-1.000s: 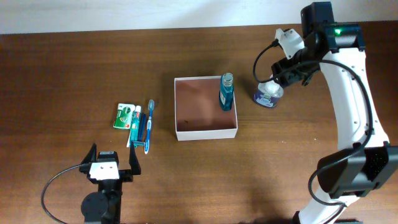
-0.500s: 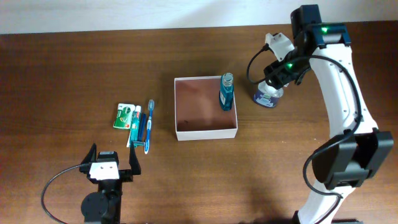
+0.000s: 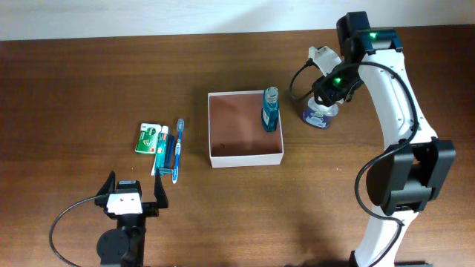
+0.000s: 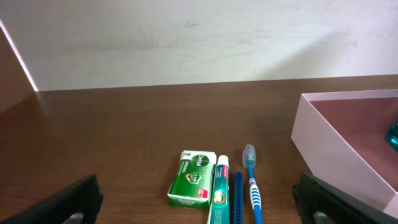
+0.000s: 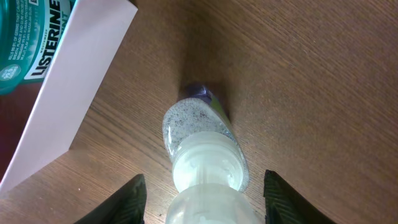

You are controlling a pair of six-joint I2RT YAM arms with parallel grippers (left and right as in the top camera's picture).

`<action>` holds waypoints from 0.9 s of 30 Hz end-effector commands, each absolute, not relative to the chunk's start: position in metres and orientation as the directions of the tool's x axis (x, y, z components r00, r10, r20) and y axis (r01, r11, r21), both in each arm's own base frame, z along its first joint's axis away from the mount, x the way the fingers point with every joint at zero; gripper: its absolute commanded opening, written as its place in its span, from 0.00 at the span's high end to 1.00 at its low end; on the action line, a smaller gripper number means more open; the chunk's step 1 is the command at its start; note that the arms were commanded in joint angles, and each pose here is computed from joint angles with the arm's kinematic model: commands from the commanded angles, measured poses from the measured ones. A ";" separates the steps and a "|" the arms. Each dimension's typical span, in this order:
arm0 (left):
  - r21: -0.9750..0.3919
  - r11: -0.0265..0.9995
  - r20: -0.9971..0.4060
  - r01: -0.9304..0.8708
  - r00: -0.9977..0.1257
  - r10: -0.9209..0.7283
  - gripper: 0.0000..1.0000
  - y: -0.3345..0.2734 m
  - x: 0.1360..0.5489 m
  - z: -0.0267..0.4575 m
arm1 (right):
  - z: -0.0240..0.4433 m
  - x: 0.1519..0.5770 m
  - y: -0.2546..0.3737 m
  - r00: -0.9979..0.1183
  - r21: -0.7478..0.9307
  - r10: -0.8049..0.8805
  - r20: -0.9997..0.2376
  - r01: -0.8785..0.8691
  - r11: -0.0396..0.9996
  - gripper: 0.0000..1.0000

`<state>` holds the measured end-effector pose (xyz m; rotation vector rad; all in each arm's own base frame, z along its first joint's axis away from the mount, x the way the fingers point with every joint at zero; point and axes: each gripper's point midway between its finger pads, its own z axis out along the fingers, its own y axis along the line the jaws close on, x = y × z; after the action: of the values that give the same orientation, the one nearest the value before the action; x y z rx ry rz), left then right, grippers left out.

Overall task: Pack container
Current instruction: 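Move the right gripper to the purple soap pump and grasp it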

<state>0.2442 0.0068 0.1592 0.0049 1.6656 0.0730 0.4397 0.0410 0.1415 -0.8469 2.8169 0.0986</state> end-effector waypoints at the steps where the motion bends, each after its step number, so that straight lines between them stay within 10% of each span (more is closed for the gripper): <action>1: 0.066 0.998 -0.993 -0.024 -0.099 0.063 0.01 0.004 0.244 0.157 | 0.138 0.438 0.047 -0.811 0.021 -0.547 -0.205 -0.563 0.826 0.52; 27: 0.066 0.998 -0.993 -0.024 -0.099 0.063 0.01 0.004 0.244 0.157 | 0.137 0.433 0.046 -0.823 0.031 -0.538 -0.186 -0.552 0.833 0.68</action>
<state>0.2442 0.0068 0.1592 0.0049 1.6656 0.0730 0.4364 0.0406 0.1406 -0.8459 2.8320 0.1029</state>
